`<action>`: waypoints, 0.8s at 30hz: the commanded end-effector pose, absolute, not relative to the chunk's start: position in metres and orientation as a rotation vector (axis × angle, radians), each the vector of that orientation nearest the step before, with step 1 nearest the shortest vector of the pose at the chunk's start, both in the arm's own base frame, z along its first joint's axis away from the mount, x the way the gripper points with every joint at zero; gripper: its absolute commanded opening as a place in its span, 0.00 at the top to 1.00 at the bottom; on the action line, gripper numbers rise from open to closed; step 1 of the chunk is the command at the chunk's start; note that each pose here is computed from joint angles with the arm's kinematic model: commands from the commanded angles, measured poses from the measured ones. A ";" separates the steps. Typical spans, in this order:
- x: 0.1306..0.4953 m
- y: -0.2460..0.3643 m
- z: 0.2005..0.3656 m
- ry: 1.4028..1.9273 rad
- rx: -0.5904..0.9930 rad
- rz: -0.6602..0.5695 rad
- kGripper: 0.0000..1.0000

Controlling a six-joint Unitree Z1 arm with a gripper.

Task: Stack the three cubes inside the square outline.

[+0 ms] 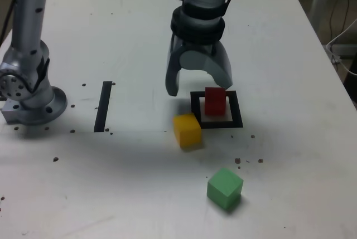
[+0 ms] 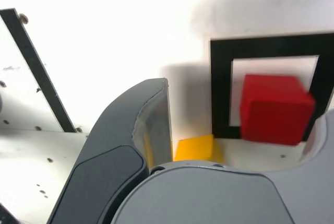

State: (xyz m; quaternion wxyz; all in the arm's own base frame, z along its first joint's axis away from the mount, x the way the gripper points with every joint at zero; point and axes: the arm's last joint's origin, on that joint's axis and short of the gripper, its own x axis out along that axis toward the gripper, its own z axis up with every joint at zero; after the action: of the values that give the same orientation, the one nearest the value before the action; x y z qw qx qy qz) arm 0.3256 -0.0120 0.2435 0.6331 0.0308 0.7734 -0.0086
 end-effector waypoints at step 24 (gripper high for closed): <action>0.301 -0.091 0.249 1.869 -0.031 0.086 0.04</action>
State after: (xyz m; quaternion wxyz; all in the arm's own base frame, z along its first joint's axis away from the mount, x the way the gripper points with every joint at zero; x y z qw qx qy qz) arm 0.3005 -0.0872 0.2532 0.5989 -0.0139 0.7997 0.0394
